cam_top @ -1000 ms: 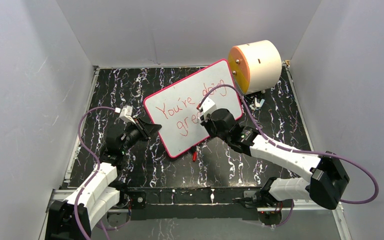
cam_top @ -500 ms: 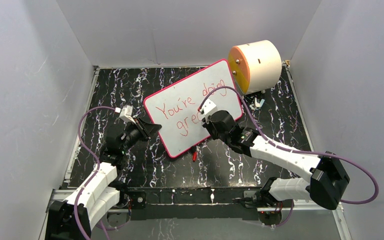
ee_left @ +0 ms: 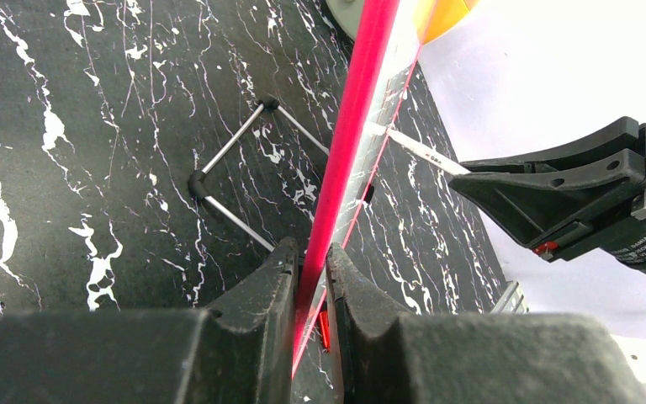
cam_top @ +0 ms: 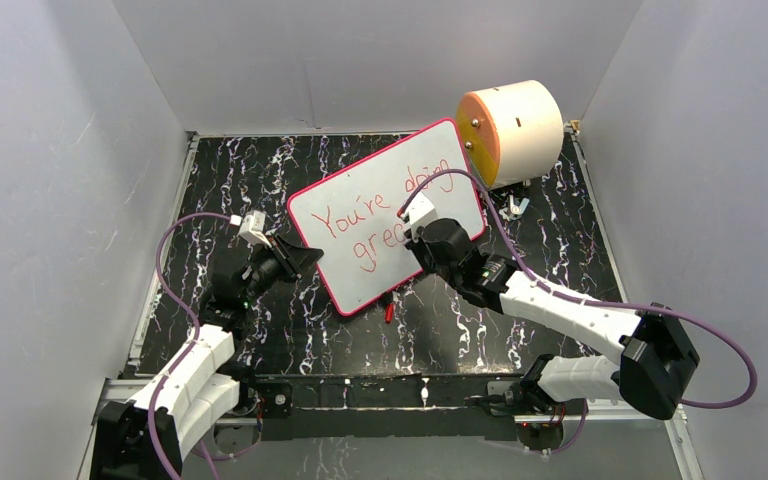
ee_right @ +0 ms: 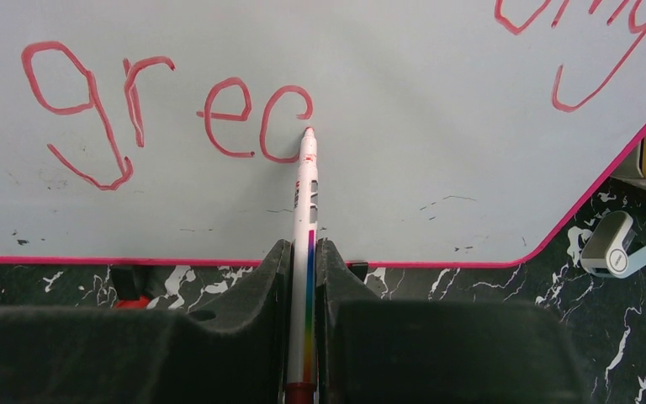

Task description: Write a sentence on the whiteboard

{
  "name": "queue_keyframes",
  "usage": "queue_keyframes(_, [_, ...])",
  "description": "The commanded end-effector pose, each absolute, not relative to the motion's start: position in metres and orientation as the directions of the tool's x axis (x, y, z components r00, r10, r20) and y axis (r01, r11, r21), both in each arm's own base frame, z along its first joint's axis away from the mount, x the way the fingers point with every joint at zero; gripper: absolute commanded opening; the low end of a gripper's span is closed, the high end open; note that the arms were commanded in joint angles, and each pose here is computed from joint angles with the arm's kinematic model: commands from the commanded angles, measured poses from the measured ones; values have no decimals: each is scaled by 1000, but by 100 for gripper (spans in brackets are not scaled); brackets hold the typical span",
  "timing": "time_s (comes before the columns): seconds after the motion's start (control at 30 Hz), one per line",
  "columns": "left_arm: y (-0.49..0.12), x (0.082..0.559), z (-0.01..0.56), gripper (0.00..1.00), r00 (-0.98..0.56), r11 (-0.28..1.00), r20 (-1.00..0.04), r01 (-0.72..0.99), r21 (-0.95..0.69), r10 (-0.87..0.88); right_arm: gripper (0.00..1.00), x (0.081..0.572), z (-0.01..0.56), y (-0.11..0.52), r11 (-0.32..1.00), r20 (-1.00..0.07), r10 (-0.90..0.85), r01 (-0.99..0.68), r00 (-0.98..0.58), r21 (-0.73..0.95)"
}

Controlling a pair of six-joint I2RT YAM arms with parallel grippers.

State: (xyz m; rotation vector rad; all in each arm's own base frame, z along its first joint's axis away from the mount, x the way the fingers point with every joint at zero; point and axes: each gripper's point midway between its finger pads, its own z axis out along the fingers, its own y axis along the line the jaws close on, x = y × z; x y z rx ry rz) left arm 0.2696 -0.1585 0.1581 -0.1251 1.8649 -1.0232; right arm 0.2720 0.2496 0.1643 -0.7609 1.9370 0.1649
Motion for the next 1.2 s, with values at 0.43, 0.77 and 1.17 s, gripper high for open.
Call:
queue_keyframes(0.43, [-151,274,150,0,-532,671,-688,270,-691,-494,0,285,191,258,810,-901,-367,-555,-230,-189])
queue_keyframes(0.77, [-151,274,151,0,-530,671,-689,270,-690,-495,0,269,167,249,795,-865,-406,-581,-295,-175])
queue_keyframes(1.17, [-151,275,152,0,-530,671,-689,271,-690,-495,0,268,156,233,817,-845,-426,-539,-323,-206])
